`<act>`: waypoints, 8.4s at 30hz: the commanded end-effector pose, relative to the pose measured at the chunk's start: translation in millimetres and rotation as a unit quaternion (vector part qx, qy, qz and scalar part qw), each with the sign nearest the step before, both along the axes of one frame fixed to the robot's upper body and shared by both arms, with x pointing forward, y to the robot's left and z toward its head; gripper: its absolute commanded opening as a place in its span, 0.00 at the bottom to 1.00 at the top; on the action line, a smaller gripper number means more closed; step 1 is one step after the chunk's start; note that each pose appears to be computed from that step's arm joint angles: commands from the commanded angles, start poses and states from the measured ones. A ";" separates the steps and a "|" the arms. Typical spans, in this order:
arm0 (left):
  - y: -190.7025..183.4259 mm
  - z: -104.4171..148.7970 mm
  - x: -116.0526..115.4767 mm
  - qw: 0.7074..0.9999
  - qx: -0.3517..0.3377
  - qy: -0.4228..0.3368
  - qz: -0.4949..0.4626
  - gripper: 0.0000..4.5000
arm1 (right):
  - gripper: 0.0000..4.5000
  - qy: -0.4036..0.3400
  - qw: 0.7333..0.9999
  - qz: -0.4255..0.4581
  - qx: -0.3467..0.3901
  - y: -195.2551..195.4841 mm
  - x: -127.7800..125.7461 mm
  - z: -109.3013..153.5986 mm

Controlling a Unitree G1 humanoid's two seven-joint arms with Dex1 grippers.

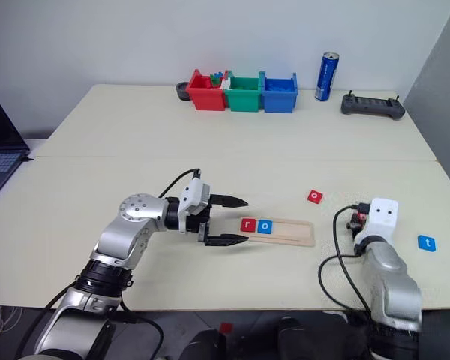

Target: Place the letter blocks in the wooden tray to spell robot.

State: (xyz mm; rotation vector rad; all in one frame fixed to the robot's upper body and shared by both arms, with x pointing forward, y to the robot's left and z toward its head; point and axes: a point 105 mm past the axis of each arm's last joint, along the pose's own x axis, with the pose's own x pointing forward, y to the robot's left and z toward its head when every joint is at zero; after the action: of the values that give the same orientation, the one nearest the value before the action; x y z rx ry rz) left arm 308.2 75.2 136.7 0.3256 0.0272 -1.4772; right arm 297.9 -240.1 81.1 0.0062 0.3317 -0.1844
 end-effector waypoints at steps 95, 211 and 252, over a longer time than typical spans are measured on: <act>-8.6 8.6 6.1 0.999 -0.004 -0.034 -0.029 1.00 | 0.32 0.056 0.746 0.640 -0.175 2.1 0.0 24.5; -6.2 5.1 2.1 0.998 0.007 -0.052 -0.031 1.00 | 1.00 -0.044 0.940 0.331 -0.071 45.9 74.9 28.3; -11.6 5.8 6.6 0.998 0.003 -0.051 -0.037 1.00 | 0.44 0.054 0.868 0.485 -0.089 11.4 -21.1 41.8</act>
State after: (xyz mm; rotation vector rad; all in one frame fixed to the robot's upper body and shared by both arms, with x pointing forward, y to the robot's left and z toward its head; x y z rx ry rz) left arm 314.2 65.2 134.7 0.3839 -0.0262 -1.5243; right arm 278.2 -226.5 110.9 -0.3357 0.4371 0.7879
